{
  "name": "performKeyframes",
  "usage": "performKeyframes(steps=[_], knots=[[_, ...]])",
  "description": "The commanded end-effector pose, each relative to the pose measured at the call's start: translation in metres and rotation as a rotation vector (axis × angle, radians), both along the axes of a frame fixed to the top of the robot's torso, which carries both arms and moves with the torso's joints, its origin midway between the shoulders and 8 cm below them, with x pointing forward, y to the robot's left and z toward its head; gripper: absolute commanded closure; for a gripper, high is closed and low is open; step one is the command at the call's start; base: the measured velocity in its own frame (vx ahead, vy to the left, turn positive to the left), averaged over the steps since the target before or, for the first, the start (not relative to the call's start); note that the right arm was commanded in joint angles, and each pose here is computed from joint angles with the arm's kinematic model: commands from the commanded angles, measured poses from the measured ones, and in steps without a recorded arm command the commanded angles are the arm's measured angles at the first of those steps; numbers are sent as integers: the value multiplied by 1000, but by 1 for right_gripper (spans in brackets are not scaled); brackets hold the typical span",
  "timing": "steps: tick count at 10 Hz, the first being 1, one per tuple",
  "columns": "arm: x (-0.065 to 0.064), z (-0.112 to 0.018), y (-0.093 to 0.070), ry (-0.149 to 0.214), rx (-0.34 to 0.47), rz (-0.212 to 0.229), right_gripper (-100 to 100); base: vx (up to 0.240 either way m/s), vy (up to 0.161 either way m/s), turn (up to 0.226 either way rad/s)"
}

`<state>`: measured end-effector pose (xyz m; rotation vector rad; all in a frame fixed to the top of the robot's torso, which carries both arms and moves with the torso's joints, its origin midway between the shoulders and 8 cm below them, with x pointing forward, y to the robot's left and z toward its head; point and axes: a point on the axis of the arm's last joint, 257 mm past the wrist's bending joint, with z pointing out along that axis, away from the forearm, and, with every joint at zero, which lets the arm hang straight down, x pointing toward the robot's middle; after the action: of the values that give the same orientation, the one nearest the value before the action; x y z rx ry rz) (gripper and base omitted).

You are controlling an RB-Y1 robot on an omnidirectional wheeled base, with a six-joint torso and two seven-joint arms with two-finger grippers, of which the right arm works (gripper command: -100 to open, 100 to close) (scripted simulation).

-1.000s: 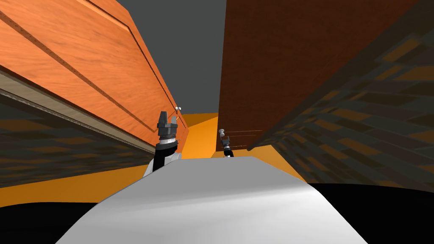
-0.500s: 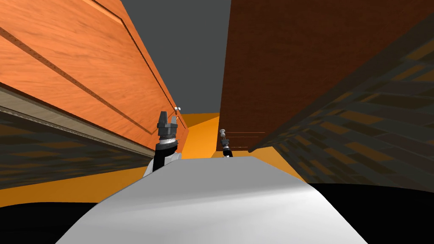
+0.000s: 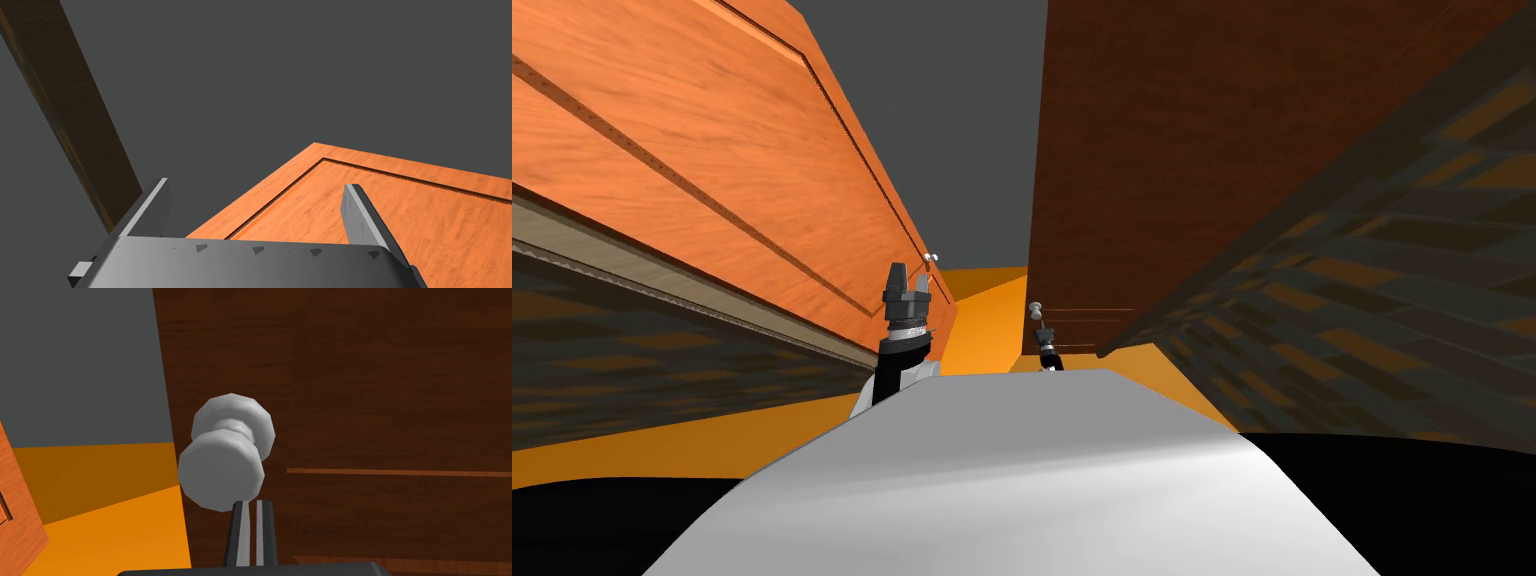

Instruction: Push the door open

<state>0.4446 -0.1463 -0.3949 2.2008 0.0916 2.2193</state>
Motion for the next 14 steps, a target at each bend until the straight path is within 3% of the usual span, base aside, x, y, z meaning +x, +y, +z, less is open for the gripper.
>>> performKeyframes(steps=[1, 3, 5, 7, 10, 14], knots=[[1, -2, -7, 4, -15, -5, -100, -195, 53, -79], [1, -1, 1, 6, 6, -11, -100, -190, 27, -46], [2, 3, 20, 9, 47, -14, -100, -180, 31, -51], [1, 0, 1, 6, 12, -18, -100, 1, 15, 11], [2, -1, -11, 2, -4, -24, -100, 178, 17, 18], [2, 2, -10, -5, 14, -34, -100, 207, 11, 29]])
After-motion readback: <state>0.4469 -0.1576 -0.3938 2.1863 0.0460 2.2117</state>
